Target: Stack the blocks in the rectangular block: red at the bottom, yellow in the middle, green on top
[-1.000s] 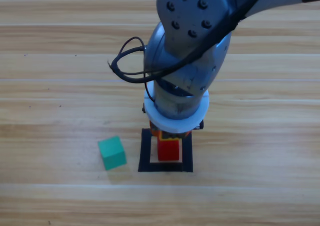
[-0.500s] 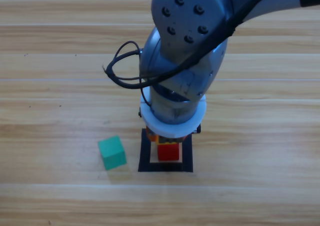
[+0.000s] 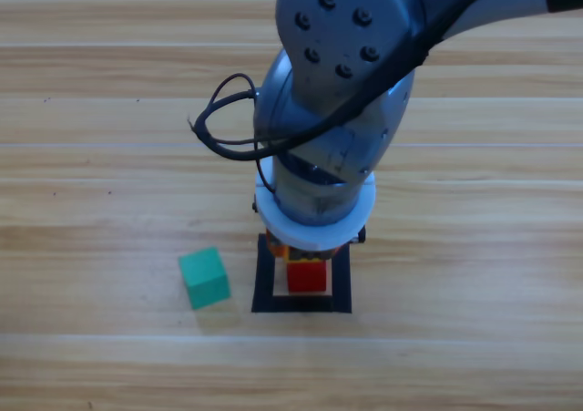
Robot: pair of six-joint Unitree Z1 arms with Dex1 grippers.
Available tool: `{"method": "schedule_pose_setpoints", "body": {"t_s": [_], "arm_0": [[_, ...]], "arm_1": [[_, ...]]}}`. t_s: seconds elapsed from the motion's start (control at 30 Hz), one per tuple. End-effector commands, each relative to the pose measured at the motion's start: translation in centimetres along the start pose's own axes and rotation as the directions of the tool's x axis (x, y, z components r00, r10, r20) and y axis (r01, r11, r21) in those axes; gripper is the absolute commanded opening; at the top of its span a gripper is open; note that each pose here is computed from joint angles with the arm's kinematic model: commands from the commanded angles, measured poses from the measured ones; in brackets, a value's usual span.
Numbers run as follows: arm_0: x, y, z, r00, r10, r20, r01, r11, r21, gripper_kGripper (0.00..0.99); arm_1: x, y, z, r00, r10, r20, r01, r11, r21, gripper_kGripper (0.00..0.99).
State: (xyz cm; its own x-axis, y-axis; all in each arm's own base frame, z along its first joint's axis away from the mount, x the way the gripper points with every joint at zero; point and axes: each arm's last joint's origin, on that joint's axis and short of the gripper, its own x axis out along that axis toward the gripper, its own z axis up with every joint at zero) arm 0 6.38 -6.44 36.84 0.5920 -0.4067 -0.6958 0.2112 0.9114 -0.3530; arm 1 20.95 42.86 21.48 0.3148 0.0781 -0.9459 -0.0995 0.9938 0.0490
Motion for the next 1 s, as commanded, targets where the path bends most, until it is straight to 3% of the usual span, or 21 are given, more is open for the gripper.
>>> {"method": "schedule_pose_setpoints", "body": {"t_s": [0.03,1.0], "arm_0": [[0.7,0.1,-0.6,1.000,-0.001,-0.027,0.002,1.000,0.012,0.917],[0.7,0.5,-1.1,1.000,-0.004,-0.024,0.004,1.000,0.005,0.917]], "arm_1": [[3.4,0.7,-2.0,0.995,-0.083,-0.051,0.082,0.996,-0.035,0.103],[4.7,0.4,-1.6,0.992,-0.111,-0.061,0.110,0.994,-0.018,0.106]]}}
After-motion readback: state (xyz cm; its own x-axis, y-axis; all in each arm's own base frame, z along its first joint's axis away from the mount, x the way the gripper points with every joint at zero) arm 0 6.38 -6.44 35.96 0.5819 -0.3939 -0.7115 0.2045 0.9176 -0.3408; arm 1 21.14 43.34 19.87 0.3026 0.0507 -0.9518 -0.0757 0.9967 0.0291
